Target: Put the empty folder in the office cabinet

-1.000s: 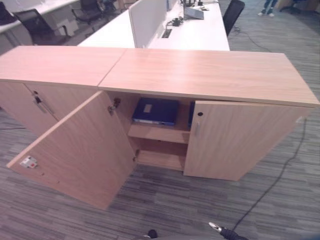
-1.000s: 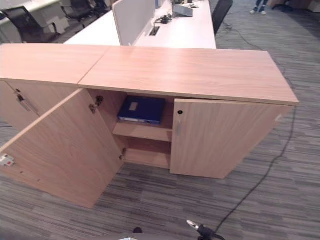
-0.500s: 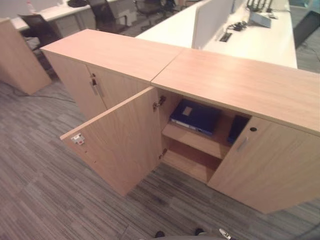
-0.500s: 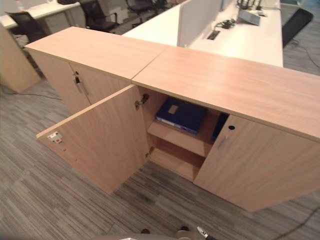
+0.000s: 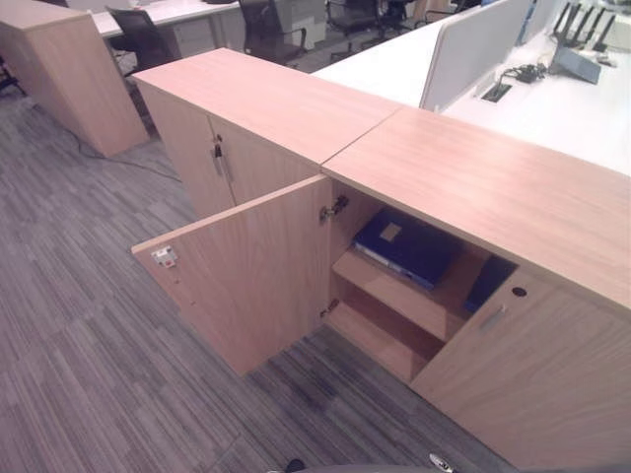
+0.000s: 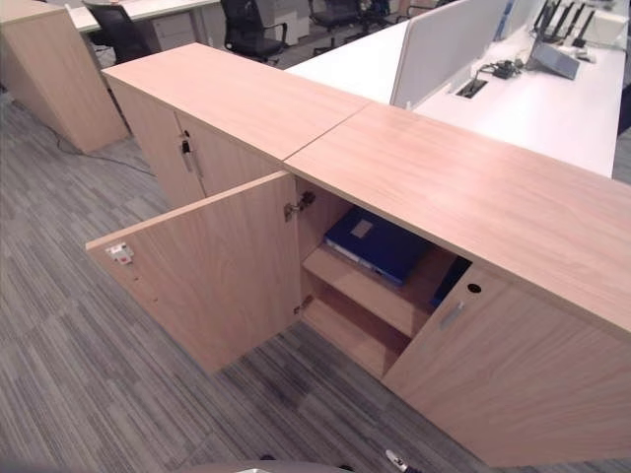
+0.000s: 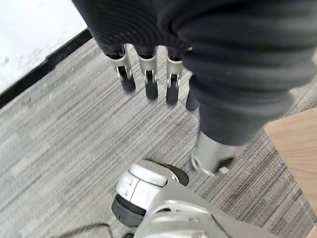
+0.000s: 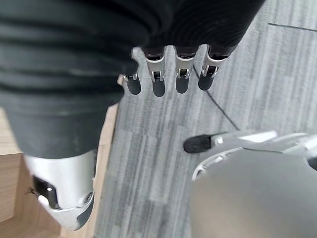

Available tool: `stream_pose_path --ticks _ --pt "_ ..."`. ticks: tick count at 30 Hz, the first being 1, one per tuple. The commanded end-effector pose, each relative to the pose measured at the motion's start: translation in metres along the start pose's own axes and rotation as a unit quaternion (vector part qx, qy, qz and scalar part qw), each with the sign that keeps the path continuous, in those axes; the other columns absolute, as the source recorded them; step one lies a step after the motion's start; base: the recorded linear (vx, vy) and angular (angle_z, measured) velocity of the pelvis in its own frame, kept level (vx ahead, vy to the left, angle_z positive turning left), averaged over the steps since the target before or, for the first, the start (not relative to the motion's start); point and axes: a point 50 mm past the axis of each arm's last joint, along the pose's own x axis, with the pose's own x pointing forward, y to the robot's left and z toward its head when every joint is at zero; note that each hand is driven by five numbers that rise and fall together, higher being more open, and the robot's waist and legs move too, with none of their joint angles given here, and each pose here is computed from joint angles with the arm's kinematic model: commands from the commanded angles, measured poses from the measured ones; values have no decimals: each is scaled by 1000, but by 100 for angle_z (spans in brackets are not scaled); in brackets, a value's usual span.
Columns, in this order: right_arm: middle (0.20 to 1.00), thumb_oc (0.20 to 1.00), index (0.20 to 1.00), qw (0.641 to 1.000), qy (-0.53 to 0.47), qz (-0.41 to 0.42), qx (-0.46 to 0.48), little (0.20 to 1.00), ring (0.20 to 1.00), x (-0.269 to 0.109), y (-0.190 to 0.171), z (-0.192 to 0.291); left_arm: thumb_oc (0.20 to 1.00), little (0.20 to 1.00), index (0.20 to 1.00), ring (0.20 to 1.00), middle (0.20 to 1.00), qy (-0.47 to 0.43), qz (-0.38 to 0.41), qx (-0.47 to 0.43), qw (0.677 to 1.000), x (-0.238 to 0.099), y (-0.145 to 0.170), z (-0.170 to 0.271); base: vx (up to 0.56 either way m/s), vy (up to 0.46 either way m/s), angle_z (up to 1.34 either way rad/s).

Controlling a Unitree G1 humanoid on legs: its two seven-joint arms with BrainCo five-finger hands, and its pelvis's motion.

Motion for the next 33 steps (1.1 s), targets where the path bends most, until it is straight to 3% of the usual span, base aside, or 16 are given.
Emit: stream_pose_path --ticks 1,2,3,7,13,23,33 --pt "1000 1000 1000 1000 -6 -7 8 1000 1000 0 0 4 777 777 777 777 777 -21 10 -34 999 1 8 23 -37 -51 17" --pt "1000 1000 1000 1000 -7 -7 8 1000 1000 0 0 4 1000 1000 1000 1000 1000 -21 10 -35 999 1 7 23 -83 -92 19" --pt "1000 1000 1000 1000 -10 -19 -10 1000 1000 0 -5 10 1000 1000 1000 1000 1000 -48 -21 -37 998 -1 -15 41 -47 -42 21" --pt "1000 1000 1000 999 -10 -47 -24 1000 1000 0 -19 20 1000 1000 1000 1000 1000 -51 -51 -63 995 -3 -30 45 -78 -6 30" --pt "1000 1000 1000 997 0 -55 -48 1000 1000 -1 -29 19 1000 1000 1000 1000 1000 -8 -32 -98 995 -1 -14 23 61 17 25" --pt "1000 1000 1000 998 -7 -52 -46 1000 1000 -1 -29 20 1000 1000 1000 1000 1000 -35 -10 -124 992 0 -1 38 52 74 -4" --pt "1000 1000 1000 997 -26 -54 -43 1000 1000 -2 -32 32 1000 1000 1000 1000 1000 -236 9 -111 965 -21 17 148 44 186 -2"
